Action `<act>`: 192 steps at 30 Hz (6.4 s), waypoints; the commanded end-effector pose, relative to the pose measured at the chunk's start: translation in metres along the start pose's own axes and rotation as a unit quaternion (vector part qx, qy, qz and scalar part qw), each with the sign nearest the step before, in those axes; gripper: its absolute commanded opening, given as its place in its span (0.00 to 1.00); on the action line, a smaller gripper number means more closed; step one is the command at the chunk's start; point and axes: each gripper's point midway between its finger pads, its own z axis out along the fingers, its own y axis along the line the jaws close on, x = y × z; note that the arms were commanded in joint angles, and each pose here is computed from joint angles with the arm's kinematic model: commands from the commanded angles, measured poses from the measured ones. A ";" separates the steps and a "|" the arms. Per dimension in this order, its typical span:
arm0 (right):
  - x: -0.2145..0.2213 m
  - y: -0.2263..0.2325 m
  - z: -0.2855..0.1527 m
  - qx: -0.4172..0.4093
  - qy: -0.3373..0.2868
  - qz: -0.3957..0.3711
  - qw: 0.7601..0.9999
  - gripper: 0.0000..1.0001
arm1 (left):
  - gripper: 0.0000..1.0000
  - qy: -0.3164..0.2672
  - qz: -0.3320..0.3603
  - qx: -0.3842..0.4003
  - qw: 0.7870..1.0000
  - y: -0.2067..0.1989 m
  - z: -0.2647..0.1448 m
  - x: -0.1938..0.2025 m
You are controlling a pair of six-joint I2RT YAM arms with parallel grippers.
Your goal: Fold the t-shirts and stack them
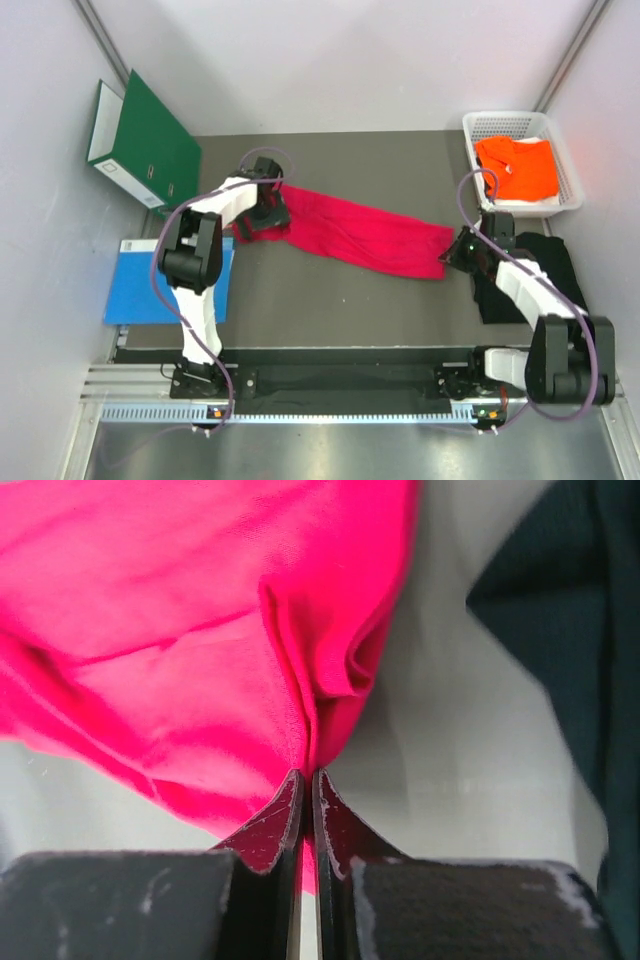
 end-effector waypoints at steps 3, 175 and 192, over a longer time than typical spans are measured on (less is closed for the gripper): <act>0.020 -0.001 -0.034 -0.002 -0.012 0.014 1.000 0.00 | 0.98 -0.023 0.020 0.006 1.000 -0.044 0.018 -0.041; 0.130 0.083 0.034 -0.108 0.148 -0.004 0.983 0.67 | 0.65 0.036 0.054 0.217 0.974 -0.068 -0.031 0.221; 0.192 0.033 -0.004 -0.046 0.188 -0.015 0.981 0.61 | 0.64 0.062 0.052 0.185 0.979 -0.027 -0.023 0.245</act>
